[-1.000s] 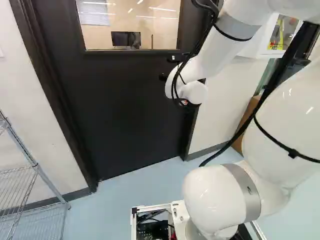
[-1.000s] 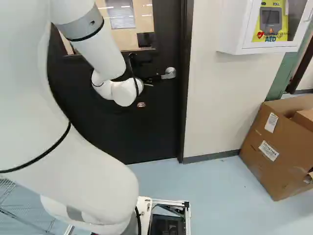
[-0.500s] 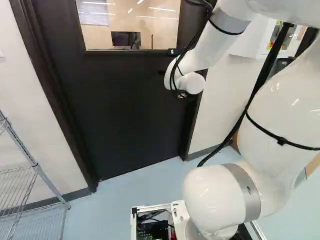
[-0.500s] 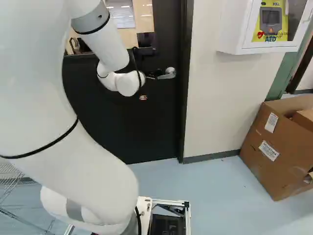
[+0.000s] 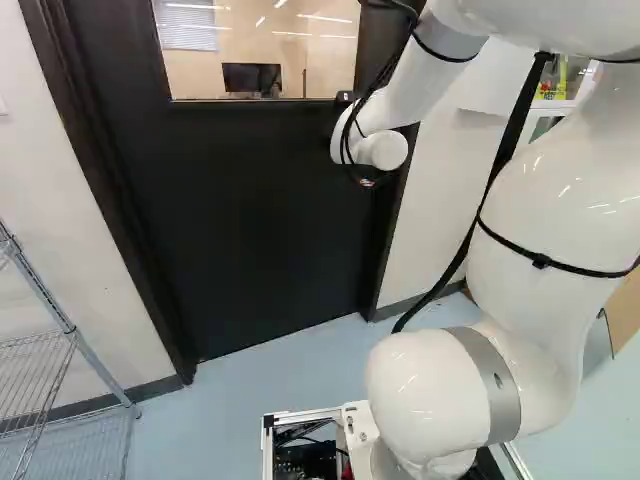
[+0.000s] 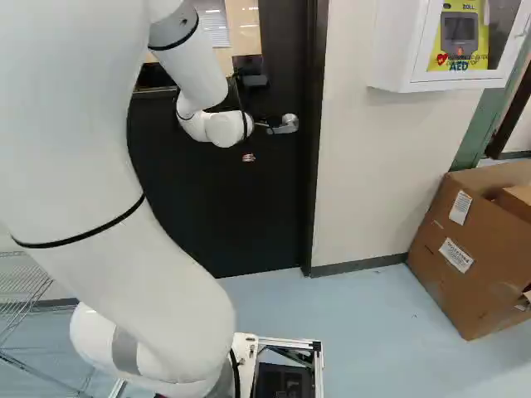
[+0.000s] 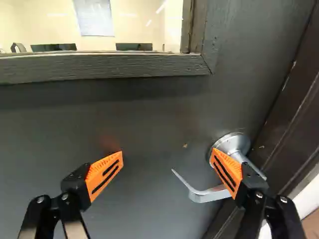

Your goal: Open the door and move inside

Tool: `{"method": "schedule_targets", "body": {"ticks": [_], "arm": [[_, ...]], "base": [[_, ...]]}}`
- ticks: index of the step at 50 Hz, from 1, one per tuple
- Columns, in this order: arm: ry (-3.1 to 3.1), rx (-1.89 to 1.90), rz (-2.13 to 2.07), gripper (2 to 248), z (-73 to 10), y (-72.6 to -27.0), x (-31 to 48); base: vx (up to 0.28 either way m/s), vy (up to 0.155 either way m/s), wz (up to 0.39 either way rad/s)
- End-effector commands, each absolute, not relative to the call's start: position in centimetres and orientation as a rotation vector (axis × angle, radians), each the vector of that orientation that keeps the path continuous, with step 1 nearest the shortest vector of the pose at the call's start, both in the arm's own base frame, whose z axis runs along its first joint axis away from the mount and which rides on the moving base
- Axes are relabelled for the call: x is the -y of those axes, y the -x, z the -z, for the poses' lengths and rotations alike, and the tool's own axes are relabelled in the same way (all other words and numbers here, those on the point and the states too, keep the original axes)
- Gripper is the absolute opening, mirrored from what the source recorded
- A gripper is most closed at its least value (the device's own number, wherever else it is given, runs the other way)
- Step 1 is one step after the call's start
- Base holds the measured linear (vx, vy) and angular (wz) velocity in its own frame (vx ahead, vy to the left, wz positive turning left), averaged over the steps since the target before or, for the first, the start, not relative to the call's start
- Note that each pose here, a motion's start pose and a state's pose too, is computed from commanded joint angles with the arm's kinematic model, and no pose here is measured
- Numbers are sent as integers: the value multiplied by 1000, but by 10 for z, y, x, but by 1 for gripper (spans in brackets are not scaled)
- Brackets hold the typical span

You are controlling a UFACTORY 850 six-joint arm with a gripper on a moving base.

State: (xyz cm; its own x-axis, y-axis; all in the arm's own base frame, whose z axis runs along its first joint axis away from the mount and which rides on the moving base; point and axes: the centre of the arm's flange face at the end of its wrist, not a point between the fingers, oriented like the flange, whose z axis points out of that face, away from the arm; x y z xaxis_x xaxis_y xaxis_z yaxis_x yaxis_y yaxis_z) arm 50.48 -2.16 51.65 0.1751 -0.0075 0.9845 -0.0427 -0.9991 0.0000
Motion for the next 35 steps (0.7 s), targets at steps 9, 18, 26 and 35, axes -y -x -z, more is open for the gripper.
{"method": "schedule_targets", "body": {"ticks": [9, 18, 26, 35], "arm": [[-2396, 72, -1971, 247, -508, -507, 30], [-2411, 82, -1946, 247, -499, -509, 35], [-2427, 84, -1925, 247, -490, -511, 36], [-2446, 85, -1901, 247, -480, -512, 36]], "base": [[0, 0, 0], [0, 0, 0], [0, 0, 0], [0, 0, 0]]}}
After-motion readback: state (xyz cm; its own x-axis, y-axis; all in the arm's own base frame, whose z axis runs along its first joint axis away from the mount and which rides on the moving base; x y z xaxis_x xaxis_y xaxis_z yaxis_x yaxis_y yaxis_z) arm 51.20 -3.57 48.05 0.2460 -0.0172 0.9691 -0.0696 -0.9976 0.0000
